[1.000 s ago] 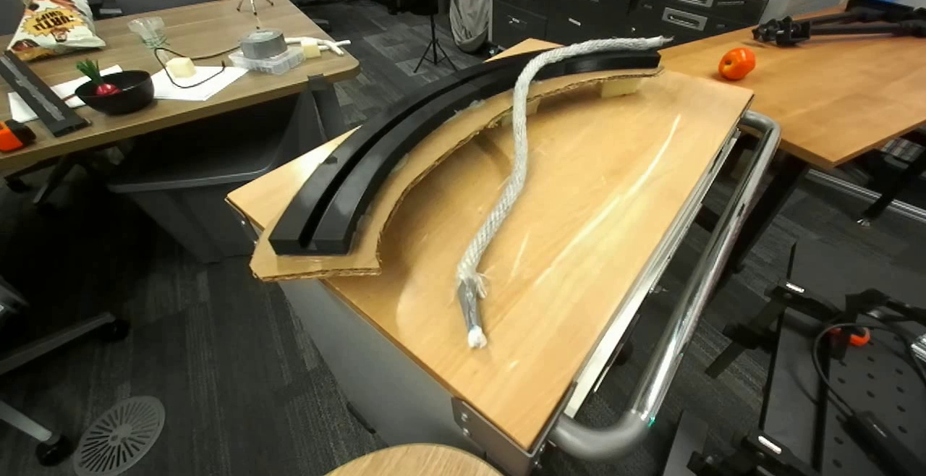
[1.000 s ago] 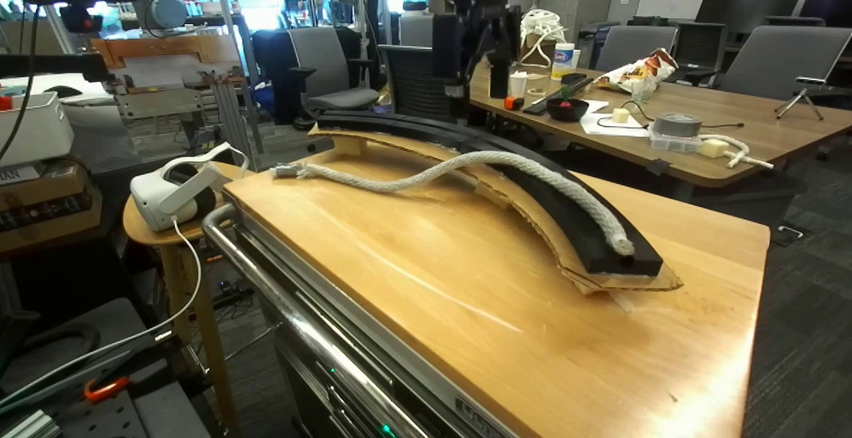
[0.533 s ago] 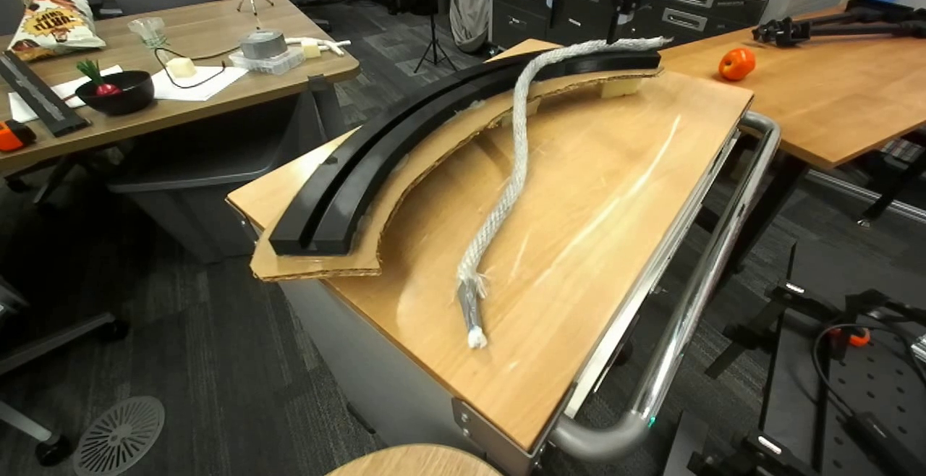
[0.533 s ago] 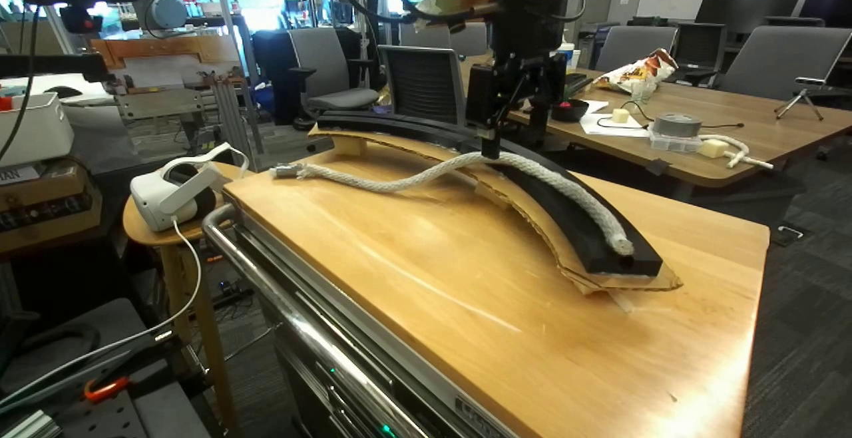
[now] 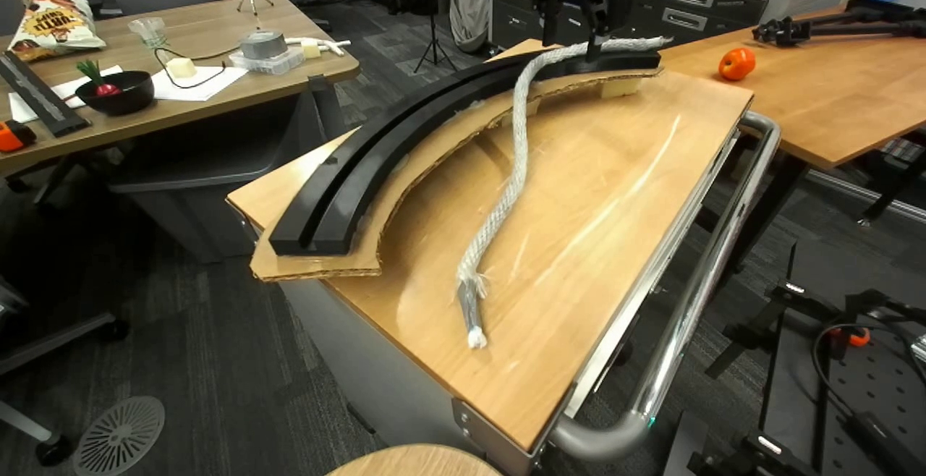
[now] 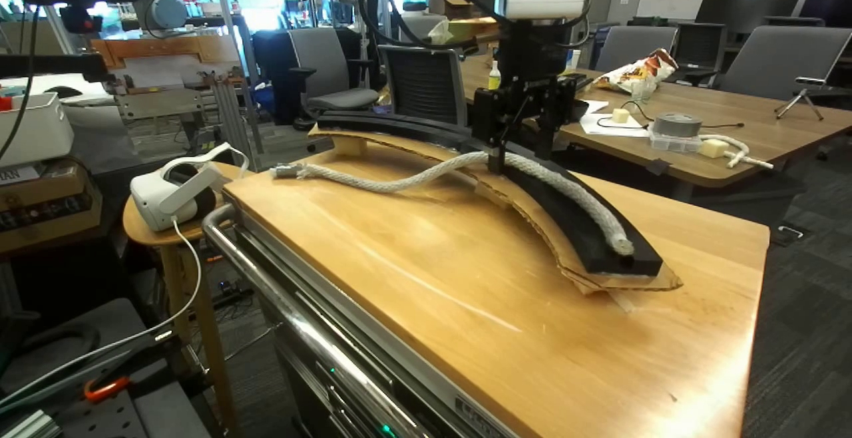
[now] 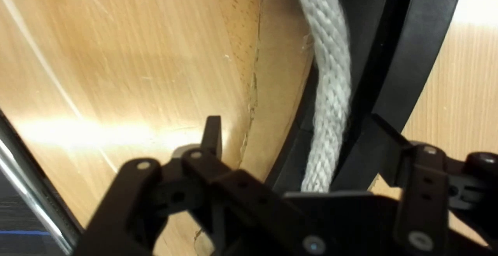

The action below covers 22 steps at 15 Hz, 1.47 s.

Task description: Take the white rope off the black metallic rail

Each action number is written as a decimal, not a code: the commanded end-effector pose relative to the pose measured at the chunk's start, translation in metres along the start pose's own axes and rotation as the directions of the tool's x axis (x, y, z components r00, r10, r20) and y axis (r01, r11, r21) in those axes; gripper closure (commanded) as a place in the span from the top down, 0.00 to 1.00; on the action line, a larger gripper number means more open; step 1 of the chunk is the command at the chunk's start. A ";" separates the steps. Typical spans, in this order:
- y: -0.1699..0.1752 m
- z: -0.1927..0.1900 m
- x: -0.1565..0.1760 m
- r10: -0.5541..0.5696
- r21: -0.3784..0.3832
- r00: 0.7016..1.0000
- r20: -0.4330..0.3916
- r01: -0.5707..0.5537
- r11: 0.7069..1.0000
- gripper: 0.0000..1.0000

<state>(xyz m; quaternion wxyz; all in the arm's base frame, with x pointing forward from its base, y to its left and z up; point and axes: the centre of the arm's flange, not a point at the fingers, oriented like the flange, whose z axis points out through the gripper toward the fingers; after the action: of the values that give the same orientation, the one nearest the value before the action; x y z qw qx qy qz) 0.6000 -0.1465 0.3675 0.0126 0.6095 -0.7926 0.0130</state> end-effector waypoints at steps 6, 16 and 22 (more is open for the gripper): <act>-0.013 0.006 0.003 0.093 -0.003 0.996 -0.007 -0.093 0.996 0.18; 0.028 -0.009 0.027 0.149 -0.139 0.978 -0.149 -0.170 0.976 0.06; 0.048 0.006 0.005 0.104 -0.292 0.990 -0.094 -0.127 0.948 0.06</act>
<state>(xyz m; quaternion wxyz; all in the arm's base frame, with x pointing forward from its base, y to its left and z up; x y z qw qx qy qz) 0.5596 -0.1592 0.3581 0.1356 0.5429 -0.8271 -0.0529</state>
